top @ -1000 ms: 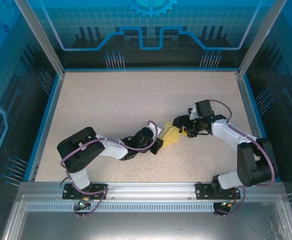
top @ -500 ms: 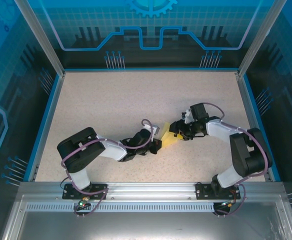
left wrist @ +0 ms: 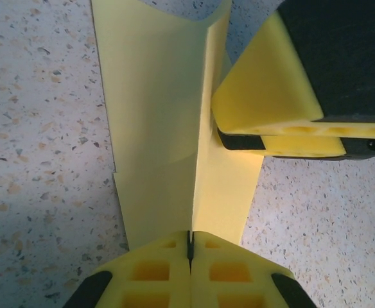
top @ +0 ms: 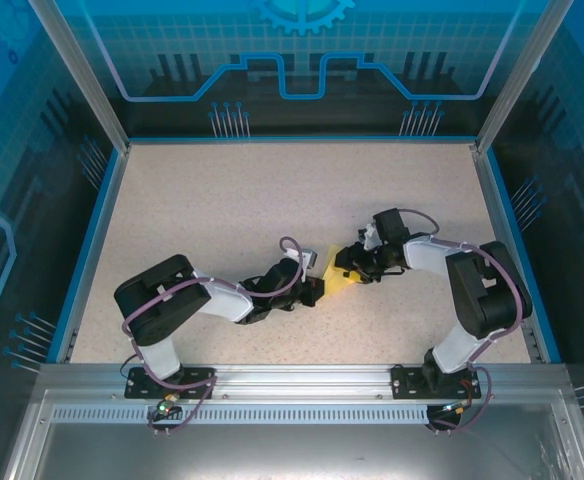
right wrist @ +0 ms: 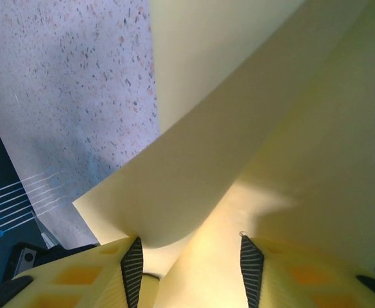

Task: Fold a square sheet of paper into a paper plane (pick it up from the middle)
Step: Fourth fold the wing at the center of the table.

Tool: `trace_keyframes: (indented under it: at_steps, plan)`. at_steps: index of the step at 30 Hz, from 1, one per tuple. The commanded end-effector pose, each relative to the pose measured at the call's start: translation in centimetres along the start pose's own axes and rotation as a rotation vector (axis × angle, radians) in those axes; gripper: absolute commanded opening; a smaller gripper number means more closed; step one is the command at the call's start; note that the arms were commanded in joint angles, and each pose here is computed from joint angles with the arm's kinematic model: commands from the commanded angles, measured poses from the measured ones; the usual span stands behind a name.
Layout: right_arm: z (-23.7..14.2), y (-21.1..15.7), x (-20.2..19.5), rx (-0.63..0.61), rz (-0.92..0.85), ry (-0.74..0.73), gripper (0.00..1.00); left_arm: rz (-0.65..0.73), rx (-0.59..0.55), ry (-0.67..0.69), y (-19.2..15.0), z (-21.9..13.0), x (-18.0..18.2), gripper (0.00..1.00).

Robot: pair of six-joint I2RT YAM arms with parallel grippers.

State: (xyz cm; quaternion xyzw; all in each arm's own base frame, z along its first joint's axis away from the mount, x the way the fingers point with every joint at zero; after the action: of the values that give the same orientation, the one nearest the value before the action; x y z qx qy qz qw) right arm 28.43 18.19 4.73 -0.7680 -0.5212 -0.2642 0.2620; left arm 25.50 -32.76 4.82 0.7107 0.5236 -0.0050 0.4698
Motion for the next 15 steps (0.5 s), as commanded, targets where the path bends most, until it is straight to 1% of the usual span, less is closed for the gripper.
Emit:
trace_keyframes:
  at_steps: [1, 6, 8, 9, 11, 15]
  plan:
    - [0.5, 0.3, 0.9, 0.005, -0.013, 0.012, 0.46, -0.013, 0.007, -0.027, -0.3, -0.1, -0.3, 0.05]
    - [0.8, 0.4, 0.6, 0.004, -0.008, -0.007, 0.46, -0.018, 0.024, -0.018, -0.6, 0.1, -0.2, 0.06]
    - [0.9, 0.3, 0.1, 0.006, 0.003, -0.032, 0.46, -0.024, 0.025, -0.013, -0.5, 0.0, -0.2, 0.09]
    - [0.9, 0.3, -0.1, 0.003, 0.002, -0.045, 0.46, -0.028, 0.027, -0.012, -0.4, -0.1, -0.2, 0.11]
    - [1.1, 0.2, -0.7, 0.005, 0.011, -0.075, 0.46, -0.042, 0.025, -0.005, -0.1, -0.4, -0.2, 0.2]
    - [1.4, 0.0, -1.6, 0.01, 0.022, -0.126, 0.47, -0.071, 0.02, 0.004, 0.6, -1.3, 0.0, 0.31]
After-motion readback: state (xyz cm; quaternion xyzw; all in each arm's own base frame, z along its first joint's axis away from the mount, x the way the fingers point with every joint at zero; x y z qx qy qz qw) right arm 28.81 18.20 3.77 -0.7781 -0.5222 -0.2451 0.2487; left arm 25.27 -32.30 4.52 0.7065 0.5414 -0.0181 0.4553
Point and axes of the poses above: each hand's point on the last joint's axis, 136 mm out from that joint toward the fingers, its own z axis out along the fingers, its own x axis along the line the jaws close on, y = z × x, the point moved 2 cm from there along -z, back along the fingers, and after that the axes turned 7 degrees about z, right-handed, at the moved point
